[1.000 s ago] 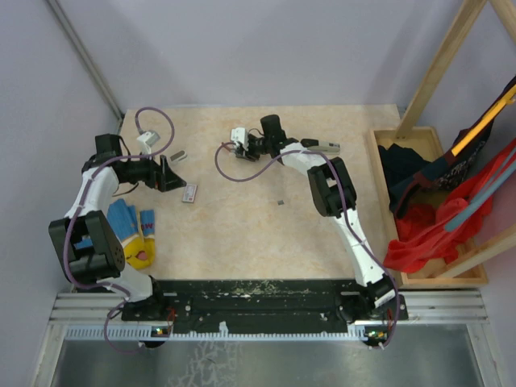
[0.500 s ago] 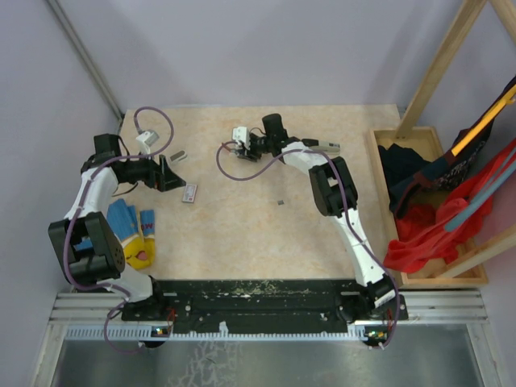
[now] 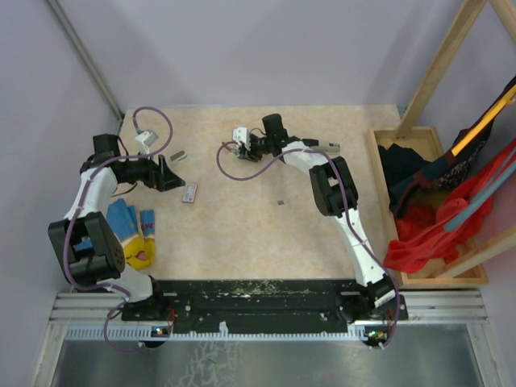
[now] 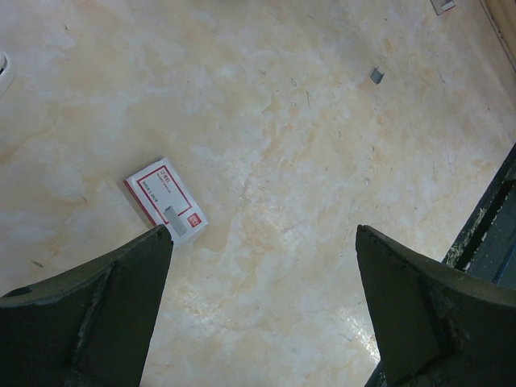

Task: Unload the staples from the stapler
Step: Place the stapler at the center of the board.

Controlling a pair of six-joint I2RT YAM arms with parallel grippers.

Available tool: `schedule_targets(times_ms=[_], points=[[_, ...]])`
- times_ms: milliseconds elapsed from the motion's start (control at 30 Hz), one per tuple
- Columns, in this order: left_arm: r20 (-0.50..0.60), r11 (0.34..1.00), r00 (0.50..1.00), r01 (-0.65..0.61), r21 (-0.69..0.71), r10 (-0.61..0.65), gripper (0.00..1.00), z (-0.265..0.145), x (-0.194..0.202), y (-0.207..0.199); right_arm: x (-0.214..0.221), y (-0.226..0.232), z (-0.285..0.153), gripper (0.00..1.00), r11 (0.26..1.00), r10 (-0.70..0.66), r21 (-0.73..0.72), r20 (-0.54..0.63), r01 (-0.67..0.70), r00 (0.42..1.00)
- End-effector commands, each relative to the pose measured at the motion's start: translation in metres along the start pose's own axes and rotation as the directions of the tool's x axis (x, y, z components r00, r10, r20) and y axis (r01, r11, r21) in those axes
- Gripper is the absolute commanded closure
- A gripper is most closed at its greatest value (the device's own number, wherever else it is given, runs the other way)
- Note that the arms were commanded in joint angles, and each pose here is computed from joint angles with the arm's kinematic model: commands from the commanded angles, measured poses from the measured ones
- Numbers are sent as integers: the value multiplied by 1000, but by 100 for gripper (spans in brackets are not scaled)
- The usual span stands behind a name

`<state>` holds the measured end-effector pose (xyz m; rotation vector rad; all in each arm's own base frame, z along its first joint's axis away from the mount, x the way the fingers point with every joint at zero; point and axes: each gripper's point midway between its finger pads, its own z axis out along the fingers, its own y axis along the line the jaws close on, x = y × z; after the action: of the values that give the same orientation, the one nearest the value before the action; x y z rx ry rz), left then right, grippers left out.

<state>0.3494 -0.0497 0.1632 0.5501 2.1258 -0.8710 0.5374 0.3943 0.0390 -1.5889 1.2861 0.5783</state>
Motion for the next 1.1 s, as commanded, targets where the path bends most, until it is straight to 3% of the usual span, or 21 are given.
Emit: schedule_targets(times_ms=[0, 533, 800, 1067], points=[[32, 1000, 999, -28, 15, 27, 0, -5, -7, -6, -33, -16, -18, 64, 1000, -23, 17, 26, 22, 999], [24, 1000, 1000, -20, -10, 20, 0, -3, -10, 6, -53, -27, -26, 54, 999, -25, 36, 47, 23, 999], [12, 994, 998, -65, -87, 66, 1, 2, -38, 42, -99, -38, -58, 33, 998, 29, 48, 57, -32, 998], [-35, 981, 988, -151, -123, 148, 1, 23, -60, 86, -129, -24, -108, 18, 975, 215, 64, -1, -215, 977]])
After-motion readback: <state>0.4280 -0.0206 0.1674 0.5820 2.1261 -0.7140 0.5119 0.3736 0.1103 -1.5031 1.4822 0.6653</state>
